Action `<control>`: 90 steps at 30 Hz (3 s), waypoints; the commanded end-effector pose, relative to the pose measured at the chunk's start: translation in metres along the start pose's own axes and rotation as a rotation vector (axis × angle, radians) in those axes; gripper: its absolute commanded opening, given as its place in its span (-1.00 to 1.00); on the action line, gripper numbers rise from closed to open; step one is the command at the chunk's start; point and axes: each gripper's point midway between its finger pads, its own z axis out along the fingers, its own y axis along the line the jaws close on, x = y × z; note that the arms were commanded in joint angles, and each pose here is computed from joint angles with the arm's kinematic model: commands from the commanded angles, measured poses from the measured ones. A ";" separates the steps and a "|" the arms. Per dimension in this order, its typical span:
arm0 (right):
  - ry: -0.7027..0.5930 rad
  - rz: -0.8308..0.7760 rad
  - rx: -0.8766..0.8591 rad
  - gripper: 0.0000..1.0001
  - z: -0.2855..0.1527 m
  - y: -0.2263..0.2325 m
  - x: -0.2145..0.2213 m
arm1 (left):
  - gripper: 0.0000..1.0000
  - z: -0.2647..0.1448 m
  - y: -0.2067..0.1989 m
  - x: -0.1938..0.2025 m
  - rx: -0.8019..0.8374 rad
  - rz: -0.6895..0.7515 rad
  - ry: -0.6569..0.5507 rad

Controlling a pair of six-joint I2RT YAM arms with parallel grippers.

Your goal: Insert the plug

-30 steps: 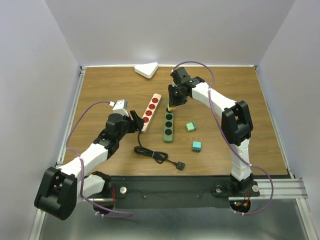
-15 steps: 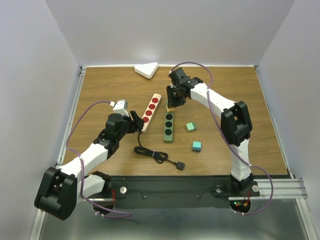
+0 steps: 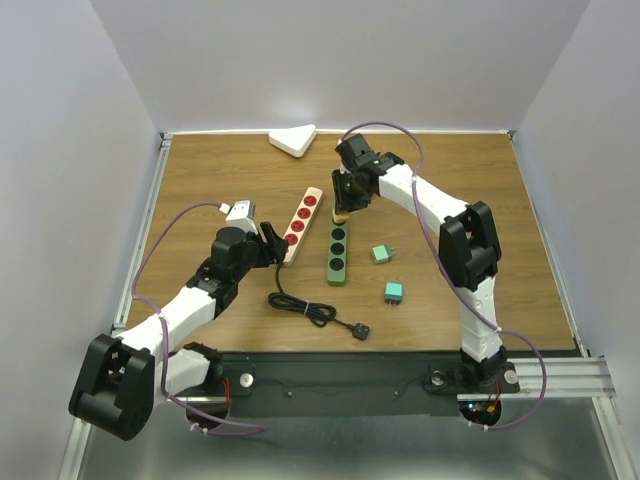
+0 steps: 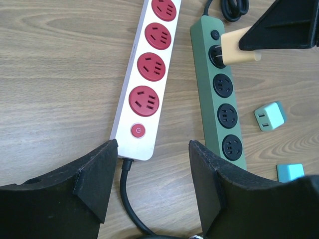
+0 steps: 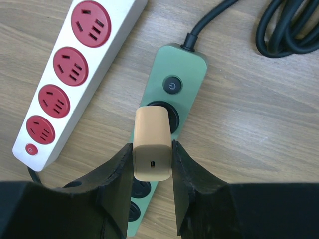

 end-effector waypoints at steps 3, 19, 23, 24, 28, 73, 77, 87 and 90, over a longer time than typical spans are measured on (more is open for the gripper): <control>-0.014 -0.003 0.010 -0.99 0.004 0.005 -0.008 | 0.40 -0.003 -0.016 -0.030 0.047 0.019 -0.078; 0.053 0.042 0.147 -0.99 -0.007 -0.011 0.007 | 0.40 -0.007 -0.024 -0.033 0.085 0.017 -0.087; 0.044 0.051 0.176 -0.99 -0.015 -0.013 0.005 | 0.40 -0.008 -0.028 -0.035 0.104 0.015 -0.093; 0.041 0.054 0.179 -0.99 -0.017 -0.013 0.004 | 0.40 -0.009 -0.028 -0.036 0.107 0.015 -0.095; 0.039 0.055 0.183 -0.99 -0.019 -0.013 0.002 | 0.40 -0.010 -0.029 -0.037 0.112 0.016 -0.099; 0.022 0.068 0.148 -0.99 -0.018 0.015 -0.020 | 0.41 -0.016 -0.034 -0.041 0.134 0.024 -0.115; 0.007 0.067 0.151 -0.99 -0.022 0.015 -0.025 | 0.41 -0.016 -0.034 -0.041 0.133 0.023 -0.116; 0.045 0.075 0.166 -0.99 -0.015 0.009 -0.013 | 0.41 -0.017 -0.034 -0.040 0.136 0.025 -0.114; 0.054 0.072 0.185 -0.99 -0.013 0.005 -0.009 | 0.41 -0.016 -0.034 -0.040 0.137 0.025 -0.114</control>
